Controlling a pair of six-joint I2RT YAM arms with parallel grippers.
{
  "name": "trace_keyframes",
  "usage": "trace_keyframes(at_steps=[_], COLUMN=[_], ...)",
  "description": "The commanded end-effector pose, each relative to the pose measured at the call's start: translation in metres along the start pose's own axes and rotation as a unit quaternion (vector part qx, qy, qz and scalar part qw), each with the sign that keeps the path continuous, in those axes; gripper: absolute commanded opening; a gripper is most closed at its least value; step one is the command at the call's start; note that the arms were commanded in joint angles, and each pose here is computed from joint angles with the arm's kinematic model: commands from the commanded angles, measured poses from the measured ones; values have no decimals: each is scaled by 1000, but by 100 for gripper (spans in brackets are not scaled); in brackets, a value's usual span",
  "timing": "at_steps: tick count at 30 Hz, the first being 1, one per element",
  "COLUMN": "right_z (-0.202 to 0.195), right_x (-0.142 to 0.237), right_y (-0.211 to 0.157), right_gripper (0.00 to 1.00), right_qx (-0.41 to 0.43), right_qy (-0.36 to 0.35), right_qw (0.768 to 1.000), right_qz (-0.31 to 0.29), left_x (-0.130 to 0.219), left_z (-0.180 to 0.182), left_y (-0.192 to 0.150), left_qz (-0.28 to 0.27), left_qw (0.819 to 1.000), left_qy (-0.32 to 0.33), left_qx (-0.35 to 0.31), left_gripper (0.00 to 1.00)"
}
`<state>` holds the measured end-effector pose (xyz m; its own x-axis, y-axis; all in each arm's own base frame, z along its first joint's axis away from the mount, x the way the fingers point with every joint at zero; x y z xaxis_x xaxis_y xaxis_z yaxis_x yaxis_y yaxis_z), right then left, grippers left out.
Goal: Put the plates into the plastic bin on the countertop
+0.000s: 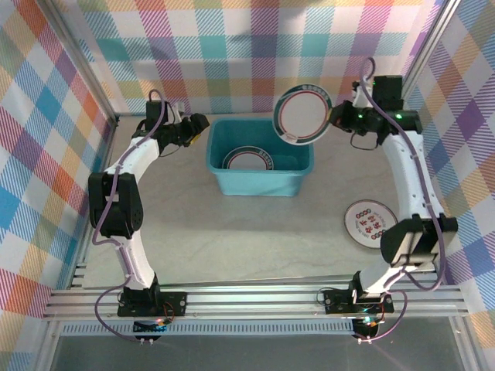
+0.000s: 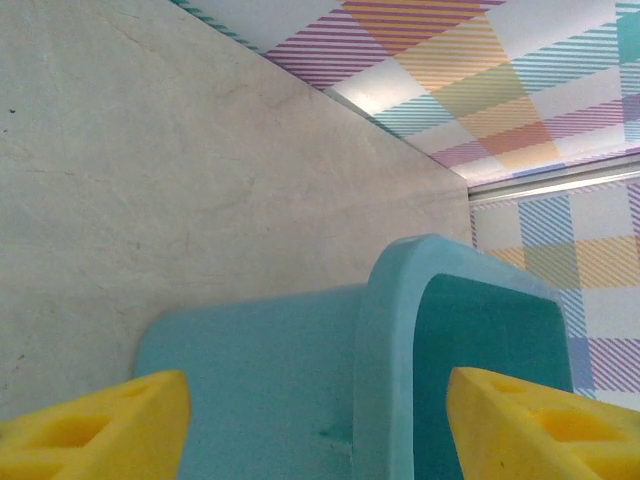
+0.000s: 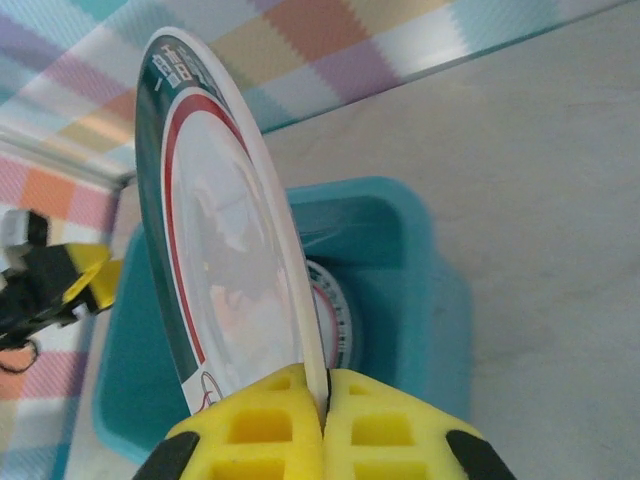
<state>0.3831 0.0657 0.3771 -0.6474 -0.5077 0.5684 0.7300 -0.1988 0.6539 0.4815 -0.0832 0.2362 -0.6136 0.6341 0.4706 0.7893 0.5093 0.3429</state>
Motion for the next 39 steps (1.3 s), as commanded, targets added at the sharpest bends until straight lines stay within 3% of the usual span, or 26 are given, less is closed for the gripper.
trace_keyframes(at_steps=[1, 7, 12, 27, 39], right_z=[36, 48, 47, 27, 5], right_x=[-32, -94, -128, -186, -218], right_y=[3, -14, -33, -71, -99], right_gripper=[0, 0, 0, 0, 0], right_qx=[37, 23, 16, -28, -61], right_qy=[83, 133, 133, 137, 101], right_qw=[995, 987, 982, 966, 959], right_qz=[32, 89, 137, 216, 258], left_x=[-4, -4, -4, -16, -14], left_z=[-11, -13, -12, 2, 4], left_y=[3, 7, 8, 9, 12], left_qz=[10, 8, 9, 26, 29], left_qw=[999, 999, 999, 999, 999], left_qy=[-18, -18, -4, 10, 22], left_qx=[-25, -36, -49, -42, -39], left_gripper=[69, 69, 69, 69, 69])
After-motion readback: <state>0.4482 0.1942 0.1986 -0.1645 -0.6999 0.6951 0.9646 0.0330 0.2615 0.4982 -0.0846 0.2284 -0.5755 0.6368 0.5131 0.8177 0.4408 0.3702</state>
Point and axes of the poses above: each hand's point on the last joint's axis, 136 mm out from that joint toward the fingers, its own x axis back along the fingers, its own z axis along the line the jaws close on, y = z × x, the point moved 8 cm from there along x, back along the fingers, and after that the axes turned 5 degrees about x, right-handed, at the moved point
